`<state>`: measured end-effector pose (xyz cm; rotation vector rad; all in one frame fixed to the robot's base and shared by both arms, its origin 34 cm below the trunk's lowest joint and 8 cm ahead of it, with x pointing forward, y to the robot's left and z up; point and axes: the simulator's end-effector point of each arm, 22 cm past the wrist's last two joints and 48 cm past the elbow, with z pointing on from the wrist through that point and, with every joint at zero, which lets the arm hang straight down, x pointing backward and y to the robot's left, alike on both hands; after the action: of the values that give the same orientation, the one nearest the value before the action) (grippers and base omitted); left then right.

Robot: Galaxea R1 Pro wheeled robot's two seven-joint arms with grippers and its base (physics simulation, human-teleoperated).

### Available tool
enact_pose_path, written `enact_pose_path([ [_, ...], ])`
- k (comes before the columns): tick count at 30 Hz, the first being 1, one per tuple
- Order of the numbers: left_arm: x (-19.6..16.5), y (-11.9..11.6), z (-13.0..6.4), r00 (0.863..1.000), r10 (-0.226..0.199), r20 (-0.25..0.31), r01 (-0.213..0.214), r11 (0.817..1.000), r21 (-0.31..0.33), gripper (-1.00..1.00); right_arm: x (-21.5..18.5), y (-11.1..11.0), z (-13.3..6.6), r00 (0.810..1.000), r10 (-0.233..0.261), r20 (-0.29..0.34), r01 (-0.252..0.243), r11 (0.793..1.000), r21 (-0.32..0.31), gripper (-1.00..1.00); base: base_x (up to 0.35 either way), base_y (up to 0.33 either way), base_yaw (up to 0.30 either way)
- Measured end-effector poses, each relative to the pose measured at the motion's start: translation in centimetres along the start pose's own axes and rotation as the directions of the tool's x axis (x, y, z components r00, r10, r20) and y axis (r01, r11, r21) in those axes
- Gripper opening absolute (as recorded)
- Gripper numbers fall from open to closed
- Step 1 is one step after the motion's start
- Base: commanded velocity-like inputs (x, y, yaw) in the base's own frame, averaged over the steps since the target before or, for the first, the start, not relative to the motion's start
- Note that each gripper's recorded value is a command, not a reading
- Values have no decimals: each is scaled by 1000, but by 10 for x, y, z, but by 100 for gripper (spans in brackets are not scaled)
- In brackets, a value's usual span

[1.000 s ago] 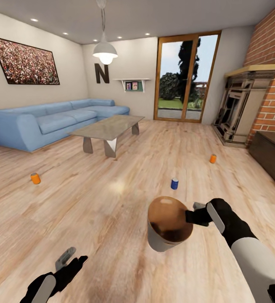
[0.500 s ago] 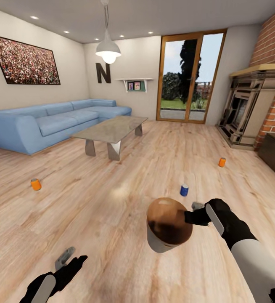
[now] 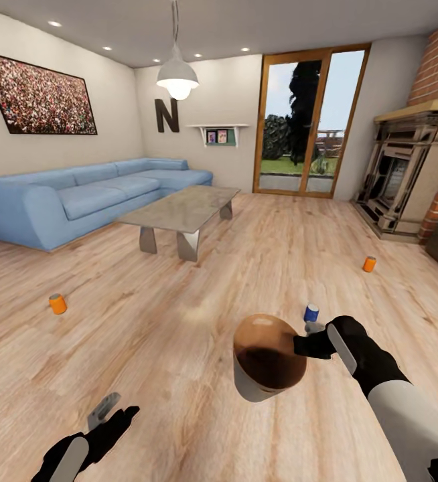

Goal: Put the three can of soda from the living room inside the tash can in the kitchen.

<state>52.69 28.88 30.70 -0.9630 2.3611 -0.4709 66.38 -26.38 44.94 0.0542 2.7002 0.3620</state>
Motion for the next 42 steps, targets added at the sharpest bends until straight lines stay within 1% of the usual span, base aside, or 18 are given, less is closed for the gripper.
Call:
enact_pose_path([
  [9, 0, 1, 0, 1000, 1, -1, -1, 1000, -1, 100, 0, 2, 1, 1000, -2, -1, 2, 1000, -2, -100, 289, 219, 0],
  [13, 0, 0, 0, 1000, 1, -1, -1, 1000, -1, 100, 3, 5, 2, 1000, -15, -8, 15, 1000, -1, -100, 289, 219, 0],
  [17, 0, 0, 0, 1000, 1, -1, -1, 1000, -1, 100, 8, 9, 6, 998, -55, -26, 55, 998, 11, -100, 289, 219, 0],
  [22, 0, 0, 0, 1000, 1, -2, -1, 1000, -1, 100, 11, 12, 8, 997, -75, -35, 75, 997, 15, -100, 289, 218, 0],
  [24, 1, 0, 0, 1000, 2, -2, -2, 1000, -1, 100, 16, 15, 11, 994, -95, -48, 96, 995, 19, -100, 289, 217, 0],
  [27, 1, 0, 0, 1000, 2, -2, -2, 1000, -2, 100, 26, 19, 17, 984, -160, -79, 164, 985, 46, -100, 289, 213, 0],
  [30, 1, 0, 0, 1000, 1, -2, -1, 1000, -1, 100, 28, 23, 19, 980, -179, -85, 184, 982, 53, -100, 289, 211, 0],
  [32, 1, 0, 0, 1000, 1, -2, -1, 1000, -1, 100, 30, 33, 21, 979, -188, -85, 192, 981, 43, -100, 289, 211, 0],
  [33, 1, 0, 0, 1000, 1, -2, -1, 1000, -1, 100, 30, 38, 22, 980, -183, -84, 186, 982, 29, -100, 289, 211, 0],
  [35, 1, 0, 0, 1000, 1, -2, -1, 1000, -1, 100, 33, 45, 24, 979, -184, -87, 186, 982, 22, -100, 289, 211, 0],
  [39, 1, 0, 0, 1000, 1, -3, -1, 1000, 0, 100, 45, 44, 33, 965, -237, -113, 248, 964, 100, -100, 289, 209, 0],
  [42, 1, 0, 0, 1000, 1, -3, -1, 1000, 0, 100, 44, 43, 33, 958, -263, -112, 277, 952, 130, -100, 289, 207, 0],
])
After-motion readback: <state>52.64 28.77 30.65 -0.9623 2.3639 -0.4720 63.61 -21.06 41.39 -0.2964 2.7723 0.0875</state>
